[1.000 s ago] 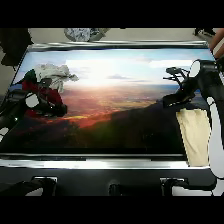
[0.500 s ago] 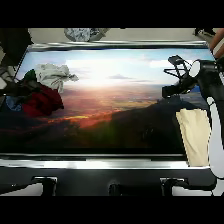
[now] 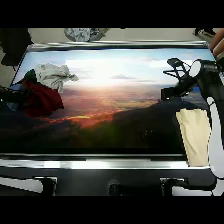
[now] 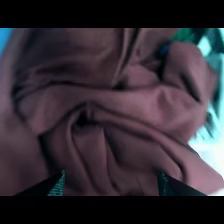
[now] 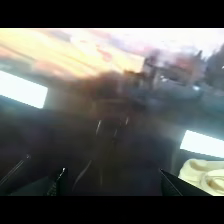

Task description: Fold the shirts.

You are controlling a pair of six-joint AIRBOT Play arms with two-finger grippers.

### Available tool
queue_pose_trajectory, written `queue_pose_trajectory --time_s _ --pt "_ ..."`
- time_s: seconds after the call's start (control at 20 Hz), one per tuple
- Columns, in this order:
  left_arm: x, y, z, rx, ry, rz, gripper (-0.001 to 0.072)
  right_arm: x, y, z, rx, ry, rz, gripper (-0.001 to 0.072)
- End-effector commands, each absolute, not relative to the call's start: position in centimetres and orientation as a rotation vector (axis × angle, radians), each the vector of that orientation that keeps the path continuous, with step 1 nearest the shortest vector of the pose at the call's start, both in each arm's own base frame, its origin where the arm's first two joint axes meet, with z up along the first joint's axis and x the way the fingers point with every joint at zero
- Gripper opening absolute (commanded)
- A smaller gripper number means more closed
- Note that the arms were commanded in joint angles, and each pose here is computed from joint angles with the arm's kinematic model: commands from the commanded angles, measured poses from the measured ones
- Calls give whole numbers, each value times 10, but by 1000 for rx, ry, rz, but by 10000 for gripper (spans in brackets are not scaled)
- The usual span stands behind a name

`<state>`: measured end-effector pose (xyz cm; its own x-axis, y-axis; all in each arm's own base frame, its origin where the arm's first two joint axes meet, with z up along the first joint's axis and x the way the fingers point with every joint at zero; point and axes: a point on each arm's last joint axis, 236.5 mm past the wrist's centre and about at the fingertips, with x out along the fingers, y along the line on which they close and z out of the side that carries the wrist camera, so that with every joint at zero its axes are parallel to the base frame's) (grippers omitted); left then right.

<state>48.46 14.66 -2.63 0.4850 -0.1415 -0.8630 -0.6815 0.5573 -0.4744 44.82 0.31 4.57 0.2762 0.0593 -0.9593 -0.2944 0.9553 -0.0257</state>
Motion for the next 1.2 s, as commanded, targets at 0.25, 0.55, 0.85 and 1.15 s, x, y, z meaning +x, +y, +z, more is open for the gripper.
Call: queue_pose_trajectory --time_s 0.25,0.55,0.85,1.15 --pt "499 132 -88 -954 1103 347 67 423 22 42 -147 1364 318 667" --pt "536 80 84 -805 766 -28 28 412 22 43 -205 1392 375 666" --pt "440 -64 328 -509 368 -362 27 372 5 91 -272 1401 325 666" --pt "348 -225 339 -359 460 -764 27 329 6 158 -295 1281 305 666"
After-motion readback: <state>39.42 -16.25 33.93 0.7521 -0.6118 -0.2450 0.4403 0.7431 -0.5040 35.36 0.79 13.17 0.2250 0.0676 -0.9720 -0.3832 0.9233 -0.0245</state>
